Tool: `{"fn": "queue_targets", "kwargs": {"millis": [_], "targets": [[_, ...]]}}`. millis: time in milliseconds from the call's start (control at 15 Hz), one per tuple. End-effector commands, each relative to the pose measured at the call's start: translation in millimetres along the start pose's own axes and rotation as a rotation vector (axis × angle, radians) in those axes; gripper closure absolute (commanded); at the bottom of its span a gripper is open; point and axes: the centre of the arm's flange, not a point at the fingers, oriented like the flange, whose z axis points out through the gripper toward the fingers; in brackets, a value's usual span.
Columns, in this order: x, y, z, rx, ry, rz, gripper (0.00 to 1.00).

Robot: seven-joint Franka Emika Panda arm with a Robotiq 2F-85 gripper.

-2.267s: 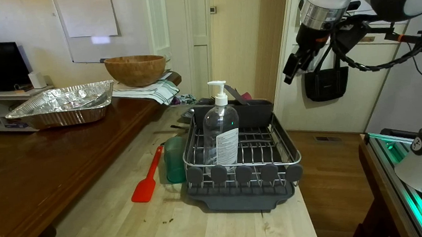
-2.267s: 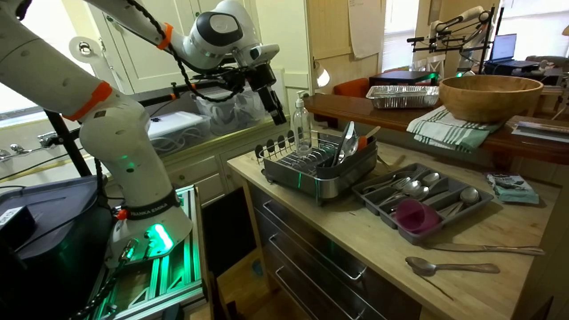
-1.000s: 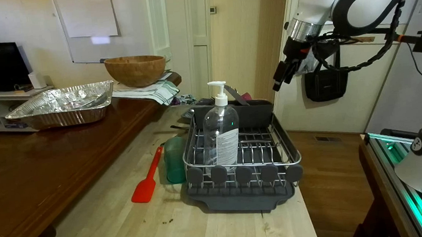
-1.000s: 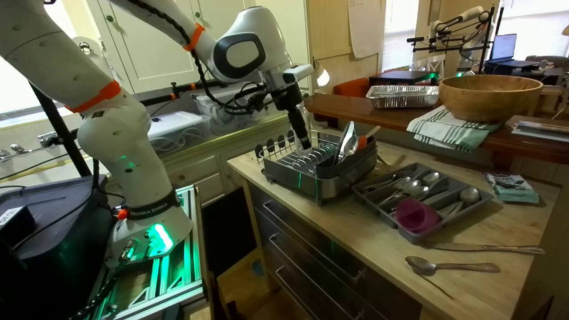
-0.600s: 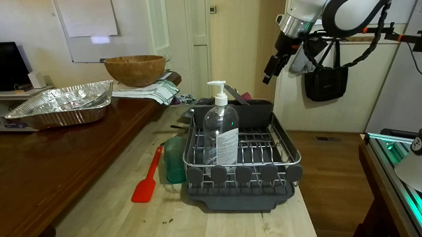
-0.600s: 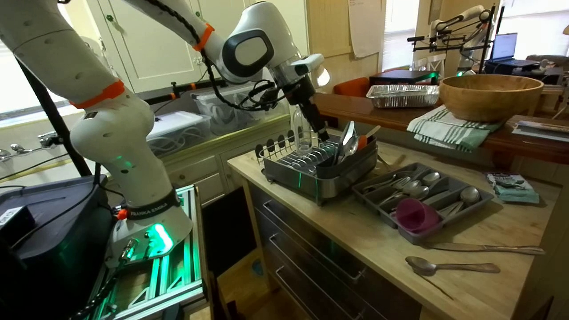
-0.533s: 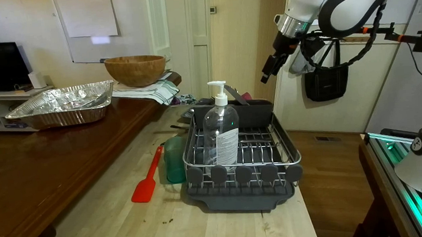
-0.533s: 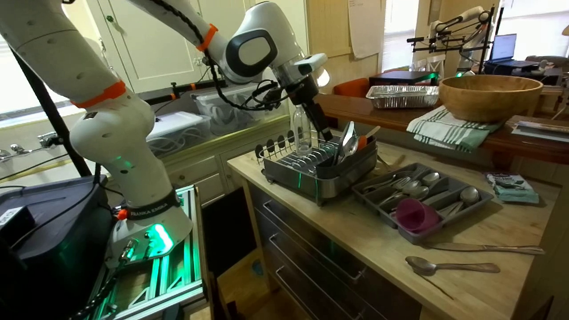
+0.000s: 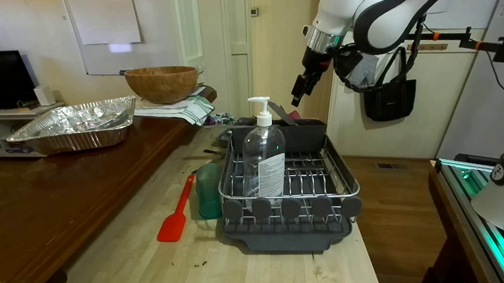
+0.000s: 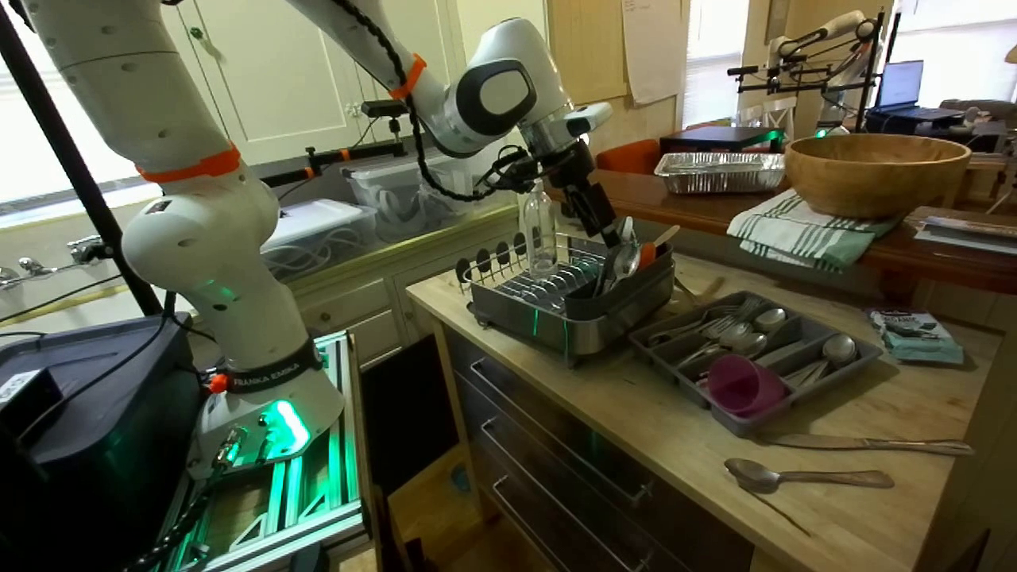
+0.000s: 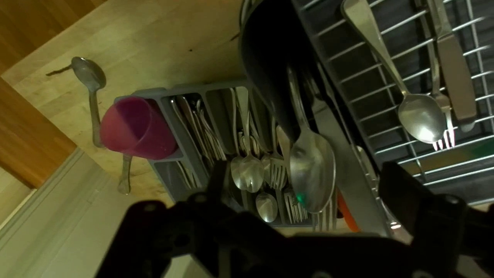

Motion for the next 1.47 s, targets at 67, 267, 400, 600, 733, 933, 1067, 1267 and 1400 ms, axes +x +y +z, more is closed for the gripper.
{"fn": "queue_targets", "kwargs": {"millis": [67, 267, 400, 600, 733, 933, 1067, 1267, 1400], "targets": [[15, -23, 25, -0.034, -0.029, 0.040, 0.00], [20, -23, 36, -0.036, -0.045, 0.078, 0.00], [22, -25, 43, -0.044, -0.051, 0.098, 0.00], [28, -27, 47, -0.064, -0.046, 0.139, 0.00], [31, -27, 47, -0.078, -0.044, 0.152, 0.00], [26, -23, 40, -0.055, -0.037, 0.139, 0.00], [28, -24, 39, -0.058, -0.037, 0.141, 0.00], [32, -27, 43, -0.063, -0.041, 0.150, 0.00], [36, -31, 47, -0.049, -0.045, 0.168, 0.00]]}}
